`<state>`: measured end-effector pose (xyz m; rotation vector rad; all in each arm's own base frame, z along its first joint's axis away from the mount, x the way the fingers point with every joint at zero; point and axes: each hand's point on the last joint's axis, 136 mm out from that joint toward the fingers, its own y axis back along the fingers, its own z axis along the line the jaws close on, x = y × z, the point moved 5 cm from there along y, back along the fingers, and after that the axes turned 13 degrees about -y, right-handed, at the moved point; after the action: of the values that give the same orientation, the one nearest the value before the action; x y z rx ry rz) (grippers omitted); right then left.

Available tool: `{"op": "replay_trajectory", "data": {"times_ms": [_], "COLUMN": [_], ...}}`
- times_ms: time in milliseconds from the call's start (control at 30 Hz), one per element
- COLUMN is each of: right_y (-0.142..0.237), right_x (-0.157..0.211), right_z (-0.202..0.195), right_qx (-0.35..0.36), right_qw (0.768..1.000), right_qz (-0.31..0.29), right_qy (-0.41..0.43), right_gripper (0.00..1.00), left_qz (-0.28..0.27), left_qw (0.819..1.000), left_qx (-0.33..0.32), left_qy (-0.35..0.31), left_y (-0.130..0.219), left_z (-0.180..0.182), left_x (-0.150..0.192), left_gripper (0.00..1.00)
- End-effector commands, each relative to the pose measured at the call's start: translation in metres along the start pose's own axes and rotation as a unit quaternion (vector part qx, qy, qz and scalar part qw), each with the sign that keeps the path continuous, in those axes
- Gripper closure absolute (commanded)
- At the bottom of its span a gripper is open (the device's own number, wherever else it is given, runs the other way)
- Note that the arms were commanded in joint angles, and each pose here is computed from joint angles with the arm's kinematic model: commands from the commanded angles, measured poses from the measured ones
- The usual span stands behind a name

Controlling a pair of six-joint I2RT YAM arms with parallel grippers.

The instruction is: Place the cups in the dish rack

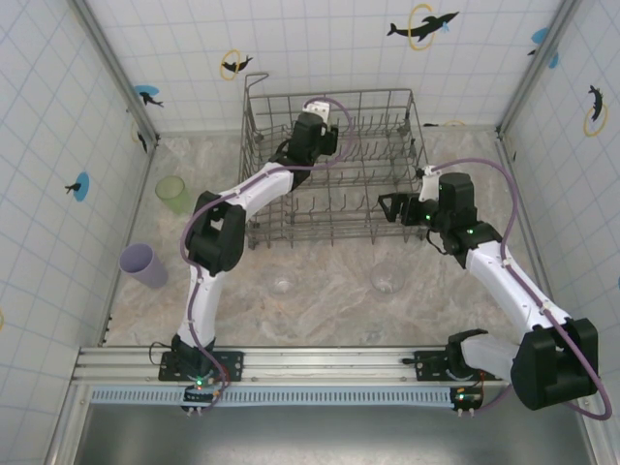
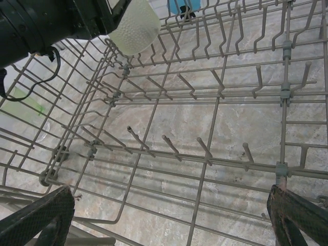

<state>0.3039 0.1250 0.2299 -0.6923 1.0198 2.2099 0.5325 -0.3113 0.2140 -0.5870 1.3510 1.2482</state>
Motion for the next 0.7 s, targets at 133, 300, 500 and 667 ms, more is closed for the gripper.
{"op": "replay_trajectory", "data": {"times_ms": [133, 300, 500, 667], "right_y": [0.0, -0.001, 0.002, 0.003], "right_x": [0.001, 0.002, 0.0, 0.0], "right_z": [0.001, 0.003, 0.003, 0.003], "right_qx": [-0.008, -0.024, -0.029, -0.034], "right_qw": [1.0, 1.0, 1.0, 0.999], "right_qz": [-0.008, -0.003, -0.01, -0.012], "right_qy": [0.006, -0.004, -0.008, -0.015], "right_gripper": [0.0, 0.0, 0.0, 0.0], "left_qz": [-0.004, -0.007, 0.001, 0.013], "left_qw": [1.0, 0.998, 0.999, 0.999], "left_qx": [-0.013, -0.004, -0.005, -0.011], "left_qy": [0.018, 0.063, 0.046, 0.028], "left_y": [-0.011, -0.013, -0.016, -0.021], "left_z": [0.007, 0.017, 0.016, 0.013], "left_x": [0.012, 0.029, 0.045, 0.058], "left_gripper": [1.0, 1.0, 1.0, 1.0]}}
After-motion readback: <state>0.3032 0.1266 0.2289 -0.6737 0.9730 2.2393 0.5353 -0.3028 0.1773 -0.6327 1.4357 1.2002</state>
